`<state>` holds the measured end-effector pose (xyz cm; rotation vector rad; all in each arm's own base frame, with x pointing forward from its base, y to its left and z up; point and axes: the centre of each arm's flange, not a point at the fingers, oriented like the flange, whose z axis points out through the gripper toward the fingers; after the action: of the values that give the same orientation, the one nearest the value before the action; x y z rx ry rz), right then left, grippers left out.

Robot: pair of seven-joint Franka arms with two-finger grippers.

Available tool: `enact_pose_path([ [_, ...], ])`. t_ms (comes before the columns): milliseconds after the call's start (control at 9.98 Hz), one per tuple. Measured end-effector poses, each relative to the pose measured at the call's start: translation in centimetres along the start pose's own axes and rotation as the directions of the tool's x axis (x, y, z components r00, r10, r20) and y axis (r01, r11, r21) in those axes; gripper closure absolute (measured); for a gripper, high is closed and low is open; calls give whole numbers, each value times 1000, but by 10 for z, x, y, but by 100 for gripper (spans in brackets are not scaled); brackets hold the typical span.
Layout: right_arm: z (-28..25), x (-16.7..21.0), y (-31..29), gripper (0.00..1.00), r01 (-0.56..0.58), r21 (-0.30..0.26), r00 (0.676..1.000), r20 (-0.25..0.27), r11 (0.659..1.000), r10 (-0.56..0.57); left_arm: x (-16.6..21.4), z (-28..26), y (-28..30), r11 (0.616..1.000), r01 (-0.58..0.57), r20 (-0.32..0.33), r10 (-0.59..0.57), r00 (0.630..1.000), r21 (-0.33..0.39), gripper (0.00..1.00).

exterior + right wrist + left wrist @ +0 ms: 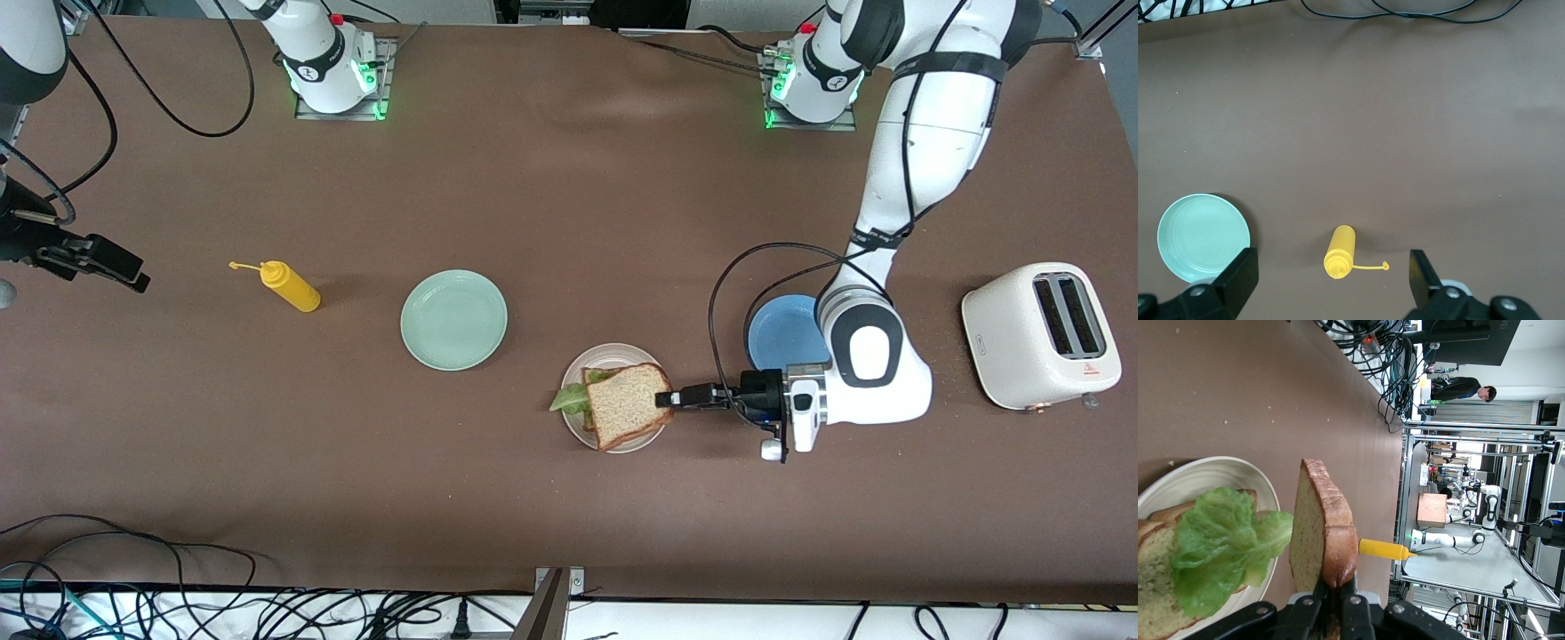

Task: Make sandwich on beige plate with both arms
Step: 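Carry the bread over the beige plate and lower it onto the lettuce, then open the left gripper to release the bread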

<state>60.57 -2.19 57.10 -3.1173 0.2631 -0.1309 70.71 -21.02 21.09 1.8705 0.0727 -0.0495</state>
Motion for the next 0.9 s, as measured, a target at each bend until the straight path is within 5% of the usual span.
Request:
enact_pose_path([
  [601, 0, 0, 1, 0, -1, 0, 1000, 0, 1000, 1, -22, 23, -34, 997, 71, -14, -71, 997, 5, 91],
  [801, 0, 0, 1, 0, -1, 0, 1000, 0, 1000, 1, -24, 33, -35, 999, 32, -33, -31, 999, 32, 90],
  [902, 0, 0, 1, 0, -1, 0, 1000, 0, 1000, 1, -24, 34, -35, 999, -29, -42, 30, 999, 47, 81],
])
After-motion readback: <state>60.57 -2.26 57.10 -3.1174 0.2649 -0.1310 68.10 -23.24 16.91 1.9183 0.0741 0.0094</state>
